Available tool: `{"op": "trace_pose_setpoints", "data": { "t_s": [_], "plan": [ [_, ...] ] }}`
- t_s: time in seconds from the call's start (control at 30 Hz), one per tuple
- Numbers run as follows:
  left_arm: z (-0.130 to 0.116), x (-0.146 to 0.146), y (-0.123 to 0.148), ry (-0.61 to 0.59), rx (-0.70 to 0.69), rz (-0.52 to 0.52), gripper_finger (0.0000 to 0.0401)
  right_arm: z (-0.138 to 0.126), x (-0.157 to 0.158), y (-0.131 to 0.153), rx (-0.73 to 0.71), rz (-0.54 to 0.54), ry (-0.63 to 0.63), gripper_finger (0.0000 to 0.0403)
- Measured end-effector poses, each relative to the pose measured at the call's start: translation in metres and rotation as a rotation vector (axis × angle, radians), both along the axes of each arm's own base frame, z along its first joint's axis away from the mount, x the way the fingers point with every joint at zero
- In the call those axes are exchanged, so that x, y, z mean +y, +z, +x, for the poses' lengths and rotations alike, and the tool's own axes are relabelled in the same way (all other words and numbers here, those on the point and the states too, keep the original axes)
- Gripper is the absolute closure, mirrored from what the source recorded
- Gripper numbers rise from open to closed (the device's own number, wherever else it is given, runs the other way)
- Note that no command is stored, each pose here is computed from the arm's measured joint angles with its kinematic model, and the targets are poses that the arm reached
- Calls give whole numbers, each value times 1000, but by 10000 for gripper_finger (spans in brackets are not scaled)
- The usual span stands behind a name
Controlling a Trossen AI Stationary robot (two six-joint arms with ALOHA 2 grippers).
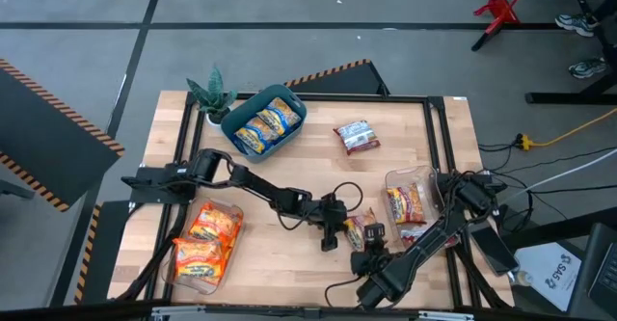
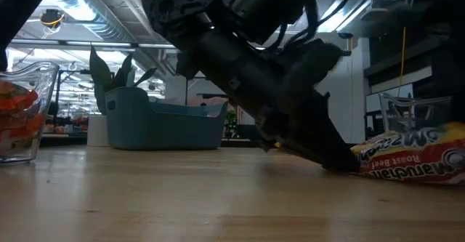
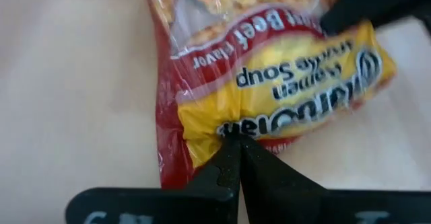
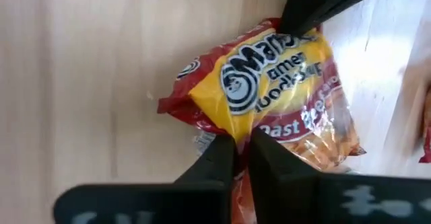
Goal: Sort Maruchan noodles
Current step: Put the red noodle pack into the right transparent bin
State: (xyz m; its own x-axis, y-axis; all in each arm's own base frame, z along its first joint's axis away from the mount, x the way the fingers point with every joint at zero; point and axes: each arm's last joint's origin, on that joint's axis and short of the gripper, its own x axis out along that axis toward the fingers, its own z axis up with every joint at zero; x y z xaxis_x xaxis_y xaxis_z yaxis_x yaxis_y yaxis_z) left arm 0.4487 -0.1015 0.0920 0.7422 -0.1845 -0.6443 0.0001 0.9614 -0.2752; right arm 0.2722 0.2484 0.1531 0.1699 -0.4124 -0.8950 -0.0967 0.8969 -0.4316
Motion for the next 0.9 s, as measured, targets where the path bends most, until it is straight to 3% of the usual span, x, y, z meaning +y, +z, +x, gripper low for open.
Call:
{"op": "trace_pose_setpoints", "data": {
  "t_s": [0.17, 0.5, 0.67, 0.9],
  "plan": [
    [-10, -3, 26, -54, 51, -51, 401, 5, 3, 22, -30, -42, -12, 400],
    [-45, -5, 123, -21, 21, 10, 401, 0, -7, 72, -142, -219, -132, 403],
    [-63, -16, 157, -2, -55, 78, 401, -3, -13, 94, -252, -193, -159, 403],
    [-79, -32, 176, -22, -87, 101, 401, -9, -20, 115, -366, -174, -189, 403]
  ]
}}
